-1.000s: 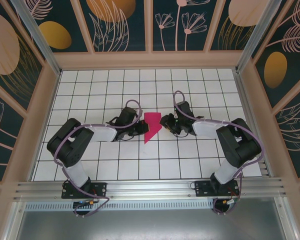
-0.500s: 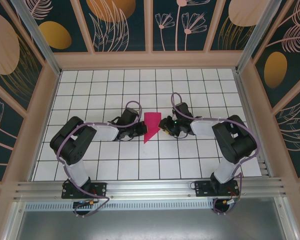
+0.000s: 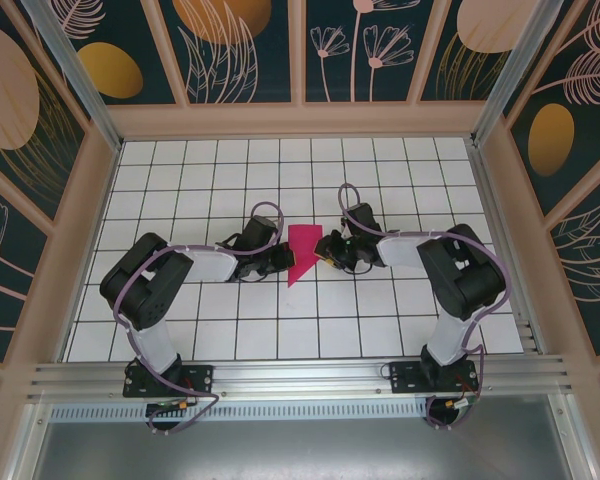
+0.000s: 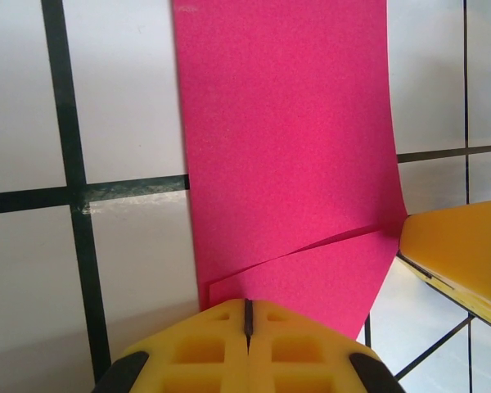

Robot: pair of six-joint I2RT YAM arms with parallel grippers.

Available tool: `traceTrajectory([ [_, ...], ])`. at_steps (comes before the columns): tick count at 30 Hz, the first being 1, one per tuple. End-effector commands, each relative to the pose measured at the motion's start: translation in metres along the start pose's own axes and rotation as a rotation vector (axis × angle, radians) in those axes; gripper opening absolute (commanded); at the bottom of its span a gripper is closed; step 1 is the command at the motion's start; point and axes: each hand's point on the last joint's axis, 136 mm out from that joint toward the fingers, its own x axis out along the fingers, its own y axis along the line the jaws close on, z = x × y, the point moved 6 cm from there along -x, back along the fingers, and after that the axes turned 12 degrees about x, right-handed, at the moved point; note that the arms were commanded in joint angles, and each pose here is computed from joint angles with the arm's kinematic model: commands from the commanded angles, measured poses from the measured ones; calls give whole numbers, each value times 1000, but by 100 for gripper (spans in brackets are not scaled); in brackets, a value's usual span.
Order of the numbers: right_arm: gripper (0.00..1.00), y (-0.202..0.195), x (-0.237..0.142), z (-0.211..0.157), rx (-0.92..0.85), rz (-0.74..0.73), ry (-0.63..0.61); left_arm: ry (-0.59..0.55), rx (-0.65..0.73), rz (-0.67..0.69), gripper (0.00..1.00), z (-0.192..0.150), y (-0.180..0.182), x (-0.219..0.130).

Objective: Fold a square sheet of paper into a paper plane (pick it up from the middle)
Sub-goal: Fourth fold the wing at the center of the table.

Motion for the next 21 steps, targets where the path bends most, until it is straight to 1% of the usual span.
traceTrajectory([
  [1,30,11,4,2,-24,51,18,41,-27,72,1,-14,15,3],
  [8,26,18,0,-2,-38,110,35,40,-25,81,1,-13,16,3],
  [13,25,15,-2,-2,-40,99,28,43,-24,84,1,-14,17,3],
  [17,25,14,1,-2,-44,96,46,37,-17,77,1,-12,15,2],
  [19,23,14,3,-2,-49,98,54,34,-12,75,1,-11,14,1],
  [21,19,17,4,-1,-59,114,64,26,-1,68,2,-9,11,-2],
])
